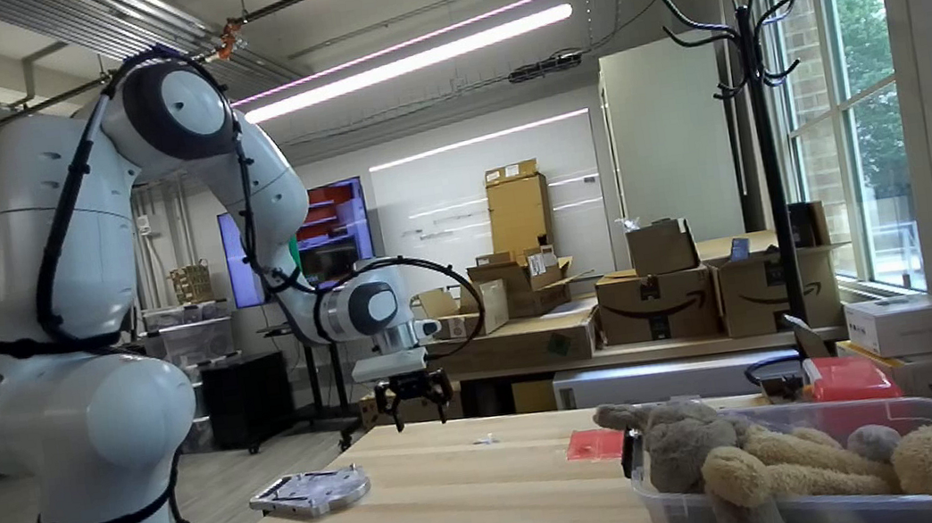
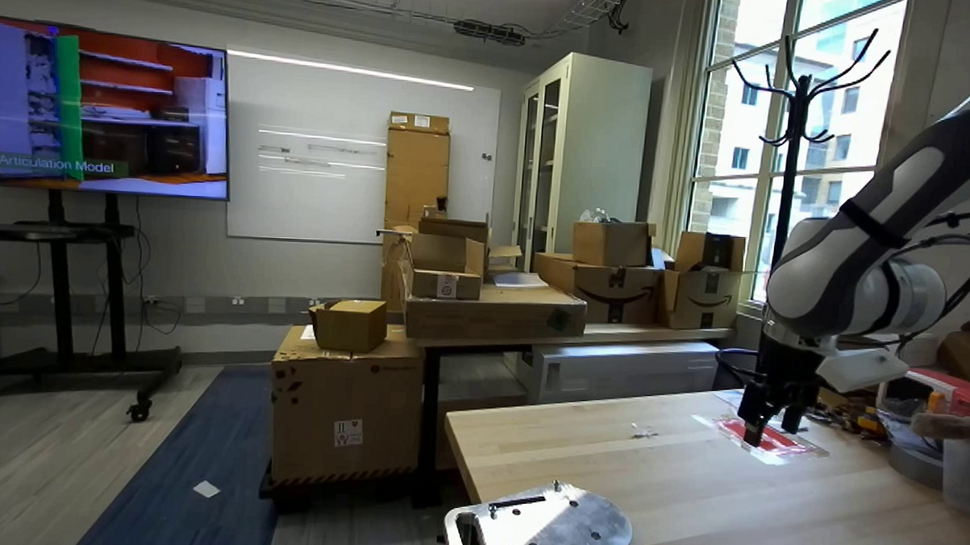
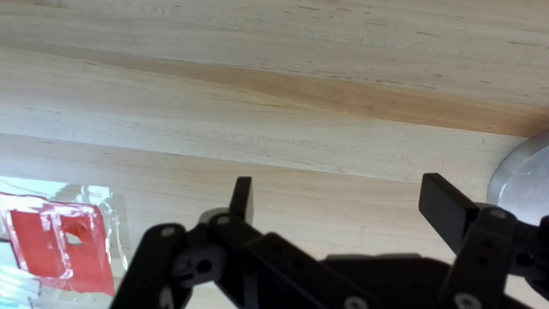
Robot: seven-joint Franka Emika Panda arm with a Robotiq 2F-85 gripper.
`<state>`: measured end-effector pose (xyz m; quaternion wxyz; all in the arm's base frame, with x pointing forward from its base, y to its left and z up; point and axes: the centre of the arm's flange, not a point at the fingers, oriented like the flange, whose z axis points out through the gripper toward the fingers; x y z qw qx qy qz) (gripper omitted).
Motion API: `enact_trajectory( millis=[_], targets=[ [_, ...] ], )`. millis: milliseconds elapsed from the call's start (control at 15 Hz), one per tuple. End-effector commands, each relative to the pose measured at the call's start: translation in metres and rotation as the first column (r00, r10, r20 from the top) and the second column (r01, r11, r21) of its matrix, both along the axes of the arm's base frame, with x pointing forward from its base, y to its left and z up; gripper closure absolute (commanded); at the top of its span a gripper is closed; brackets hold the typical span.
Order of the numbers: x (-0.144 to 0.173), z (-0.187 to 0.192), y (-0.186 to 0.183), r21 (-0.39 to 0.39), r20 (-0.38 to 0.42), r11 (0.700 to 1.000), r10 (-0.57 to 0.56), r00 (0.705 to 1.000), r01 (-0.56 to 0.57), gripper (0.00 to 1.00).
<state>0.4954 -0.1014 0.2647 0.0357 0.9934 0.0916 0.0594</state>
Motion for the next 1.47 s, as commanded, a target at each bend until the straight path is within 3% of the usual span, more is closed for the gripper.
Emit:
enact_trajectory(
  millis=[0,467,933,1000,1067,1400],
  targets=[
    [0.020,-0.037,-0.033,0.011,-0.048,1.000,-0.024,0.999,0.025,0.00],
    [0.020,-0.098,-0.065,0.021,-0.140,0.997,-0.072,0.988,0.076,0.00],
    [0.032,-0.109,-0.068,0.027,-0.166,0.997,-0.070,0.984,0.076,0.00],
    [0.033,-0.109,-0.068,0.028,-0.161,0.997,-0.065,0.985,0.070,0.17],
    [0.034,-0.110,-0.070,0.031,-0.154,0.997,-0.059,0.986,0.065,0.28],
    [0.033,-0.120,-0.076,0.029,-0.155,0.998,-0.056,0.986,0.061,0.67]
  ],
)
